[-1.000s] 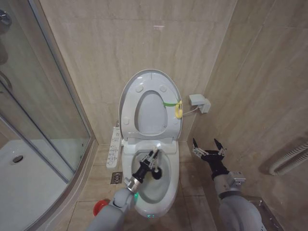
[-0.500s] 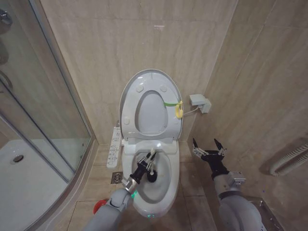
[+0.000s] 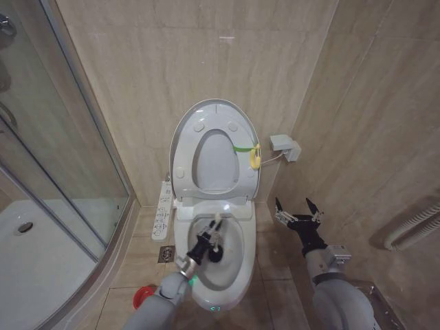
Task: Open the toilet lid, clean the toilet bowl with a toilet brush, close the toilet lid, and flush.
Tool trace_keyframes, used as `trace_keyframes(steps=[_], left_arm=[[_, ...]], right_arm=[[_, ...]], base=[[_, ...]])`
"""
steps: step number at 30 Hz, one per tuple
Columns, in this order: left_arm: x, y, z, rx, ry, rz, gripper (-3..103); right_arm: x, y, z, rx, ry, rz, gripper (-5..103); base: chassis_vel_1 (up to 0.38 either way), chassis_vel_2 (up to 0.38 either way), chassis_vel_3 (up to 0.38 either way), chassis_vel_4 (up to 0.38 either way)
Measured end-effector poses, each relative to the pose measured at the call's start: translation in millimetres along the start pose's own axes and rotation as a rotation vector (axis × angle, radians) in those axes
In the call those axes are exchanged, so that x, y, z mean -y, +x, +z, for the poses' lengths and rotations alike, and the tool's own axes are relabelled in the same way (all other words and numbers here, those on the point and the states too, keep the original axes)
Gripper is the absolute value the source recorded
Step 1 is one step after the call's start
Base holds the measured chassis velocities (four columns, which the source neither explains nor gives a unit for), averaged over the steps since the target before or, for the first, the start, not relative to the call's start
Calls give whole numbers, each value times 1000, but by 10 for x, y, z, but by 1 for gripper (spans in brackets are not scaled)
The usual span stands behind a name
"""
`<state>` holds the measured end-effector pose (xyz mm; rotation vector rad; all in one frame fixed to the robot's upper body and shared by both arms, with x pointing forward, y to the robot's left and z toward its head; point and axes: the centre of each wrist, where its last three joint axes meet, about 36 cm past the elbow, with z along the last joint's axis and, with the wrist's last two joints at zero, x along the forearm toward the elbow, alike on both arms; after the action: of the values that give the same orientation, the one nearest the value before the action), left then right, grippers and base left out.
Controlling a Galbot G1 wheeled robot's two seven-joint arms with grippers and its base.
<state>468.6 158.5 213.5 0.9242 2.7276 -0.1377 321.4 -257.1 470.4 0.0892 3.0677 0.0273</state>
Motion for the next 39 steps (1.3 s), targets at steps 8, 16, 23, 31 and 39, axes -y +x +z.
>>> trace_keyframes(steps=[8,16,23,31,39], left_arm=[[84,-8,-248,99,-46,-64,19],[327,120,-632,150,-109,-94,19],[525,398,-1084,151,-126,-123,19],[679,740,-1649,174,-171,-175,19],[785,1188,-2169,179,-275,-232,19]], right_arm=[[0,0,0,0,0,0,100],[0,0,0,0,0,0,100],[0,0,0,0,0,0,100],[0,0,0,0,0,0,100],[0,0,0,0,0,0,100]], base=[[0,0,0,0],[0,0,0,0],[0,0,0,0],[0,0,0,0],[0,0,0,0]])
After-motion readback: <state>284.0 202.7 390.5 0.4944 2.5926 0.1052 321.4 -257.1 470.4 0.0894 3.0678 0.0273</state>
